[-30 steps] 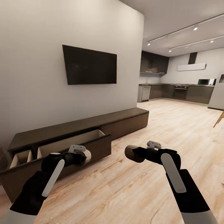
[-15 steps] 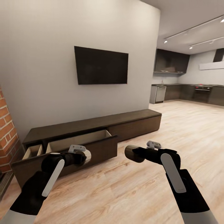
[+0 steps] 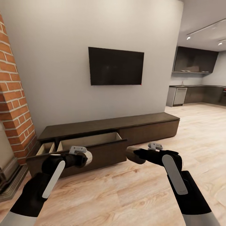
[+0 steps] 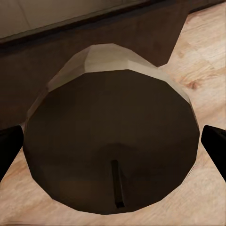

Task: Place each of the two pumpkins and all three candles from the living room inside a cabinet in the living room (use any cabinet), then make sure every cabinet is closed, and position the cauldron so it is next to a table in the living room.

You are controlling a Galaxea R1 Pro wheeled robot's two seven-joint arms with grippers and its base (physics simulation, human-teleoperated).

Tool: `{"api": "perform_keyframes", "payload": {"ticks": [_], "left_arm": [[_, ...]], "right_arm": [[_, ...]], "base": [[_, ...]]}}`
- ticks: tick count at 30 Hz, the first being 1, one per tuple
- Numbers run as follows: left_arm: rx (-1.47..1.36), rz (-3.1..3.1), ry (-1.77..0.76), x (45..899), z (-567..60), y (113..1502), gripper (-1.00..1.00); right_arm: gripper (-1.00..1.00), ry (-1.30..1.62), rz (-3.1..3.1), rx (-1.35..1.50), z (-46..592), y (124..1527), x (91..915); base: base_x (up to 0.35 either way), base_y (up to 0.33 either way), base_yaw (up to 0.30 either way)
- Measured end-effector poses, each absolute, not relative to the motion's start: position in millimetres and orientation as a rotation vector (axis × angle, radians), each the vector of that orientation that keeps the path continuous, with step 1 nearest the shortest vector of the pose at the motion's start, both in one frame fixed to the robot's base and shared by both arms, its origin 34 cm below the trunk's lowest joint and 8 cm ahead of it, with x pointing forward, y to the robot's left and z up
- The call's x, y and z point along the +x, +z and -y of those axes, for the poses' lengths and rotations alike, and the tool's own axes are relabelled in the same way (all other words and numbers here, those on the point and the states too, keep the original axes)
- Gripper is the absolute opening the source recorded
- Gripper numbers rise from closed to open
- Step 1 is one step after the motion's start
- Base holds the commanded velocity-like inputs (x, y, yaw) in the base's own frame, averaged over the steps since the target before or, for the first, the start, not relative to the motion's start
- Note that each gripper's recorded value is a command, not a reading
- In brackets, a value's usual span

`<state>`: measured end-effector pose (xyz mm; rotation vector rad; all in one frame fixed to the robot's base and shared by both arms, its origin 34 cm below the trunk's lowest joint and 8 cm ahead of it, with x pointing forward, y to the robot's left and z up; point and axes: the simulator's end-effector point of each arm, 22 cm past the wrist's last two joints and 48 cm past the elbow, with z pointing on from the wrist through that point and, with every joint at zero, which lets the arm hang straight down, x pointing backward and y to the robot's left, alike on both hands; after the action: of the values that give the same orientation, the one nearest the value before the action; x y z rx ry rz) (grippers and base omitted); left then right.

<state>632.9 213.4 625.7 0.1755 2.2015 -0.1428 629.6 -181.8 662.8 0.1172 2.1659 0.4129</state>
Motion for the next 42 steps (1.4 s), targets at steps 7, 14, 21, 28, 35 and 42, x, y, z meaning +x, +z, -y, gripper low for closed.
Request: {"api": "perform_keyframes", "payload": {"ticks": [7,14,21,28,35,42], "left_arm": [[0.174,-2.194,-0.141,633.2,-214.2,634.8,-1.00],[0.173,-2.193,-0.140,637.9,-214.6,651.1,-1.00],[0.172,-2.193,-0.143,642.1,-214.0,666.9,-1.00],[0.172,-2.193,-0.143,646.1,-213.9,682.5,-1.00],[0.169,-2.193,-0.142,650.1,-215.3,698.2,-1.00],[0.167,-2.193,-0.143,653.8,-215.5,713.6,-1.00]], "right_arm": [[-1.00,0.411,-2.158,0.116,182.1,671.8,629.5],[-1.00,0.417,-2.158,0.111,180.2,687.7,633.5],[-1.00,0.403,-2.169,0.064,168.3,700.1,635.0],[-1.00,0.401,-2.170,0.060,167.3,715.7,638.8],[-1.00,0.408,-2.170,0.059,165.9,731.3,642.2],[-1.00,0.401,-2.172,0.060,167.0,745.7,646.1]], "base": [[0.009,-0.009,0.288],[0.001,-0.001,0.211],[0.000,0.000,0.024],[0.000,0.000,0.001],[0.000,0.000,0.000],[0.000,0.000,0.000]]}}
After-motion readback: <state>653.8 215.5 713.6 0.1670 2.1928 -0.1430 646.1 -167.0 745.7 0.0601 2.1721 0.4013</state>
